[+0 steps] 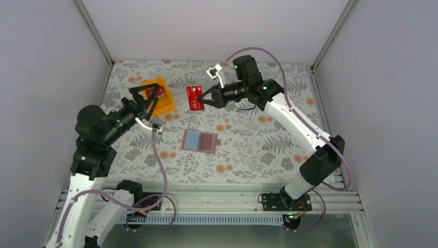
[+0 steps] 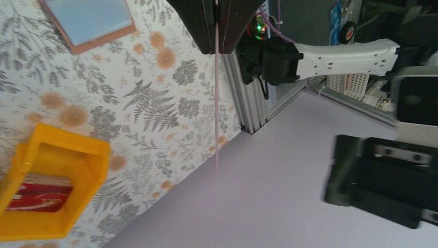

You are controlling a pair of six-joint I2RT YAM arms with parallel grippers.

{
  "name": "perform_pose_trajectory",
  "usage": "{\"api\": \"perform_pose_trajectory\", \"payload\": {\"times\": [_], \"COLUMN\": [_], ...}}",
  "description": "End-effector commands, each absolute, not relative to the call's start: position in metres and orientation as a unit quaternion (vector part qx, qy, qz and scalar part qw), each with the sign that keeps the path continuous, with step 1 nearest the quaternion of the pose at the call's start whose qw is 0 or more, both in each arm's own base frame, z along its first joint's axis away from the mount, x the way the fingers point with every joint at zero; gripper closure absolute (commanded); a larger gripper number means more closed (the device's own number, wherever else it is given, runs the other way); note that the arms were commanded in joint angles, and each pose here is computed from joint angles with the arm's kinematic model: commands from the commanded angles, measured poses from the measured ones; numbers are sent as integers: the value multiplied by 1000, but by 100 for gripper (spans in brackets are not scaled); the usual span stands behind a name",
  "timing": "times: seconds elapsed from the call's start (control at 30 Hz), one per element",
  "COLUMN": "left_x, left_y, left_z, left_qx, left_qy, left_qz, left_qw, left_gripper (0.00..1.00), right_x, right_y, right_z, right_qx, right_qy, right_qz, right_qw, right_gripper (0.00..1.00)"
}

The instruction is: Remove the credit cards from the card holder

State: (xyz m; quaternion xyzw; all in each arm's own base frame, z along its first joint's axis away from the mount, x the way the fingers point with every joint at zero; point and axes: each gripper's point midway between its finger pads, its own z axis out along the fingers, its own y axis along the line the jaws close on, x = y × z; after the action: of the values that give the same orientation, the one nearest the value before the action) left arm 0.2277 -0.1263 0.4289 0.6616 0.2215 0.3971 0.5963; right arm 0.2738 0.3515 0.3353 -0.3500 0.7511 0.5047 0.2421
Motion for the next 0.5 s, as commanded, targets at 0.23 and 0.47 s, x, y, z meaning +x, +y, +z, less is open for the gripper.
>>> {"api": "perform_pose_trajectory", "payload": {"times": [0.23, 0.47], "left_x": [181, 190], "left_y": [-165, -162], "left_z": [389, 370], "left_qx": [641, 665], "left_qy": [-241, -216], "left_qz": [583, 571], "left_qw": [438, 429], "left_gripper": [21, 34], "right_x": [217, 208], "right_y": [394, 420], "right_z": [374, 375], "right_qx": [-424, -445], "right_qy": [668, 654], "right_qz": [572, 582], "right_qw": [215, 190], "right_gripper": [96, 96]}}
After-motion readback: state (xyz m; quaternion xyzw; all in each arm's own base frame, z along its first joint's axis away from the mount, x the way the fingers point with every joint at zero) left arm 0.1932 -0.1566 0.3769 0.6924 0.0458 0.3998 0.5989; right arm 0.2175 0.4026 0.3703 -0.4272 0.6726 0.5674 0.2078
